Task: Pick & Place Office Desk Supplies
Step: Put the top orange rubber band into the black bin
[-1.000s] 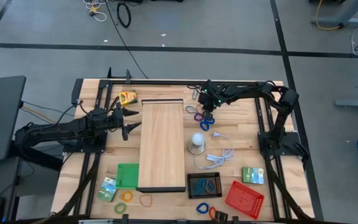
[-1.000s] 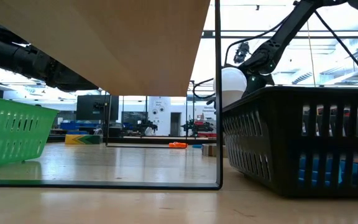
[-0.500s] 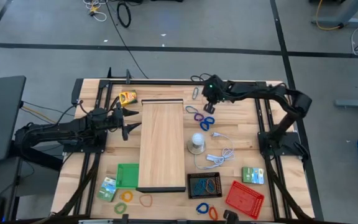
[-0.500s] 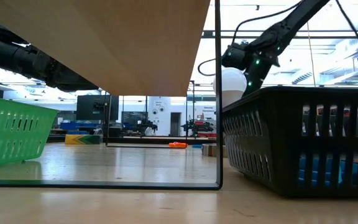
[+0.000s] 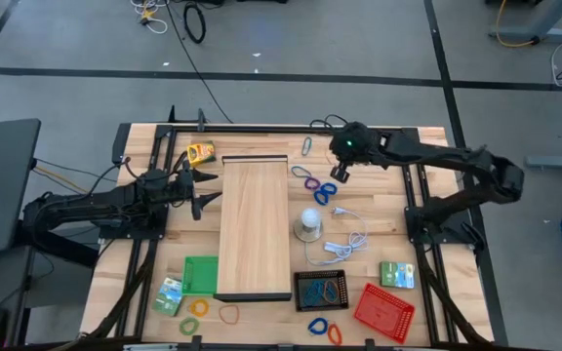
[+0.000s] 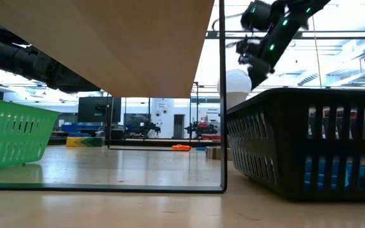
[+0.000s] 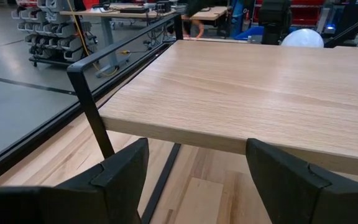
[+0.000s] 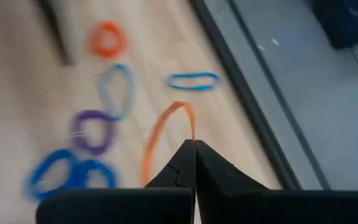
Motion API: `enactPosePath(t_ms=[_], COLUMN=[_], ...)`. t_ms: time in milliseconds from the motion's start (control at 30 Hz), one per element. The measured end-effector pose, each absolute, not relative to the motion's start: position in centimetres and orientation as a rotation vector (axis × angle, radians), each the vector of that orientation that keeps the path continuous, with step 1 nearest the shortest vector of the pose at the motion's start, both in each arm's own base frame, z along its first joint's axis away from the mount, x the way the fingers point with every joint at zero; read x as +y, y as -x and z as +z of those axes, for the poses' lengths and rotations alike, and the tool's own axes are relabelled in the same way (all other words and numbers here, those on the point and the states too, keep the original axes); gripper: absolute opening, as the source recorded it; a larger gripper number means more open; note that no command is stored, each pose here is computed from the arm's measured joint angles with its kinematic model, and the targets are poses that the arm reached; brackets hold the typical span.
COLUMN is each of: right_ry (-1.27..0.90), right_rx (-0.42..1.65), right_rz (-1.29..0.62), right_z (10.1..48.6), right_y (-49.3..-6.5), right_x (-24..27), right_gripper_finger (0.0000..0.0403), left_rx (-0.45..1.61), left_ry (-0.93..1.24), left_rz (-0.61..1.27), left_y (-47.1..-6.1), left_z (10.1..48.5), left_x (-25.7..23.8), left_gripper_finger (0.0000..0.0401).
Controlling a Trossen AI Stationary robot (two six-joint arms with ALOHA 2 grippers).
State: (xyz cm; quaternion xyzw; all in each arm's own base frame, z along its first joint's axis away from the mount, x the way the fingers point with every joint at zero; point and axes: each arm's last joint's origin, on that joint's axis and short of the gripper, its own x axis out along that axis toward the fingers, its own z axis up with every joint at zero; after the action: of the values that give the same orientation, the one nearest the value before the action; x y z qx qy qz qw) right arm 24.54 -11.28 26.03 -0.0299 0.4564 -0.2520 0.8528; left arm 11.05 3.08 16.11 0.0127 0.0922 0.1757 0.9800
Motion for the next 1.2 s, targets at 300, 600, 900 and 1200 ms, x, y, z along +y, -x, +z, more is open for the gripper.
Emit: enactPosePath(t_ms=[300, 600, 900, 1200], right_ry=[0.007, -0.029, -0.164, -0.243], right_rx=[0.875, 1.006, 1.125, 1.057], right_rz=[-0.184, -0.105, 0.041, 0.170], right_z=[27.6, 26.8, 26.3, 26.8], right_y=[-25.2, -24.3, -22.9, -23.0], right_x=[-4.0, 1.6, 5.3, 8.3], right_gripper_finger=[0.0000, 0.0000, 0.0000, 0.0000], left_rx=[0.186, 0.184, 0.181, 0.181], left_ry=[-0.030, -0.017, 0.000, -0.001], left_rz=[0.350, 0.351, 0.352, 0.352], left_y=[-11.1, -11.1, -11.1, -11.1], left_z=[16.1, 16.1, 16.1, 16.1], left_x=[3.1, 3.1, 3.1, 3.1], left_gripper_finger=[0.0273, 0.0273, 0.0273, 0.0273])
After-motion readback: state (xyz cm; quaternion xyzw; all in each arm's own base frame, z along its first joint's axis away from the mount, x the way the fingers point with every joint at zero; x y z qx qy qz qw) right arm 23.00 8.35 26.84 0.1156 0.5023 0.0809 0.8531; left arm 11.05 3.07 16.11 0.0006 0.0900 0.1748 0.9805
